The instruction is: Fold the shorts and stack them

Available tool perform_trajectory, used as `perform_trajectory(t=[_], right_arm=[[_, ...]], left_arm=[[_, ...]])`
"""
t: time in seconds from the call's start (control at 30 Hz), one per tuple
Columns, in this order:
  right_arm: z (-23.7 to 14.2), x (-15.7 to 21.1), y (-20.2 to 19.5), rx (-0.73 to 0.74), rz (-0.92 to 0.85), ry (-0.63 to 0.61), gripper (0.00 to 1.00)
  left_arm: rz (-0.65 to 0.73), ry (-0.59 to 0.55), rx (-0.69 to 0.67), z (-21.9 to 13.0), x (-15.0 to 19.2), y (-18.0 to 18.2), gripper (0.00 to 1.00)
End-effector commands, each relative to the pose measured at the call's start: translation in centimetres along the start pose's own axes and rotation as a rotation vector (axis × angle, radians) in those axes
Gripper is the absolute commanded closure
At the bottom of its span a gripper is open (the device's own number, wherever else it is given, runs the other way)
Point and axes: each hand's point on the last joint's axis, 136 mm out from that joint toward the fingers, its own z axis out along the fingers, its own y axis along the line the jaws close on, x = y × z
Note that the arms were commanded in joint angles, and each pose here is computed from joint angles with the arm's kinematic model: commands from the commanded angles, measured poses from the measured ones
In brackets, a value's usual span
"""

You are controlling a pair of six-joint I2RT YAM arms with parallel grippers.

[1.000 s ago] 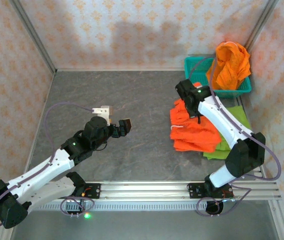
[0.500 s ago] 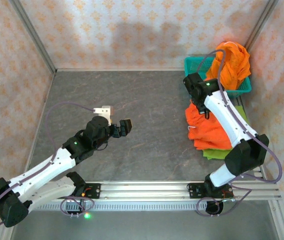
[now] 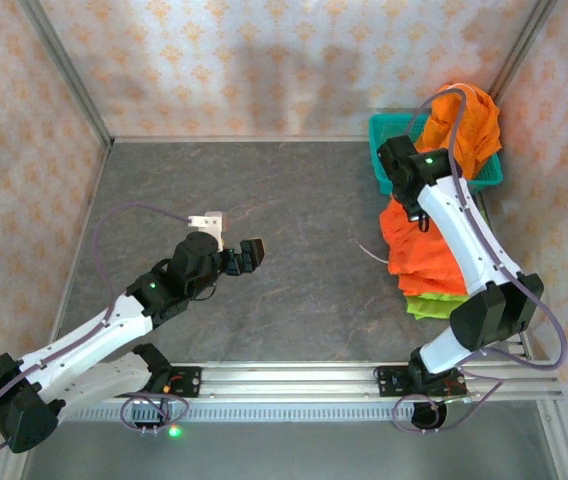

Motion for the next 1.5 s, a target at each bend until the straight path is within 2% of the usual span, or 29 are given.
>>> perform_trajectory(t=[0.0, 0.33, 0.57, 0.77, 0.9, 0.93, 0.97, 1.03, 1.1, 1.17, 1.2, 1.3, 1.4, 1.47], right_arm=[[0.4, 0.5, -2.8, 0.094, 0.019, 0.002, 1.0], [5.5, 0.5, -4.0, 0.195, 0.052, 0.071, 1.0], [8.6, 0.4, -3.8, 0.272, 0.003, 0.12, 1.0], [10.6, 0.9, -4.6, 0.363, -0.047, 0.165, 0.95], [11.6, 1.3, -6.5, 0.417, 0.002, 0.206, 0.91], [11.8, 1.5, -6.8, 0.424, 0.015, 0.213, 0.89], [12.0, 1.6, -7.4, 0.43, 0.036, 0.222, 0.81], [12.3, 1.9, -8.5, 0.435, 0.097, 0.236, 0.58], [12.2, 1.9, -9.6, 0.422, 0.187, 0.236, 0.27], [11.5, 1.6, -9.9, 0.34, 0.31, 0.2, 0.19], [10.9, 1.2, -9.6, 0.266, 0.38, 0.163, 0.08], [8.3, -1.2, -6.7, -0.065, 0.555, 0.009, 0.0], [5.4, -3.5, -2.2, -0.434, 0.659, -0.105, 0.0], [4.0, -4.5, 0.4, -0.62, 0.696, -0.124, 0.0]], left_arm=[[0.031, -0.03, 0.014, -0.3, -1.2, -0.8, 0.0], [0.017, -0.017, -0.002, 0.0, -0.7, -0.5, 0.0], [0.016, -0.008, -0.007, 0.0, -0.5, -0.4, 0.0], [0.017, -0.006, -0.007, 0.0, -0.5, -0.4, 0.0], [0.016, -0.007, -0.005, 0.0, -0.5, -0.4, 0.0], [0.016, -0.007, -0.004, 0.0, -0.5, -0.4, 0.0], [0.016, -0.005, -0.004, 0.0, -0.5, -0.4, 0.0], [0.014, -0.007, -0.003, 0.0, -0.5, -0.5, 0.0], [0.01, -0.009, -0.001, 0.0, -0.5, -0.5, 0.0], [0.008, -0.012, -0.003, -0.1, -0.5, -0.4, 0.0], [0.006, -0.013, -0.003, -0.1, -0.5, -0.4, 0.0], [0.006, -0.022, -0.013, -0.2, -0.6, -0.1, 0.0], [0.006, -0.026, -0.019, -0.2, -0.6, 0.0, 0.0], [0.004, -0.026, -0.021, -0.2, -0.6, 0.1, 0.0]])
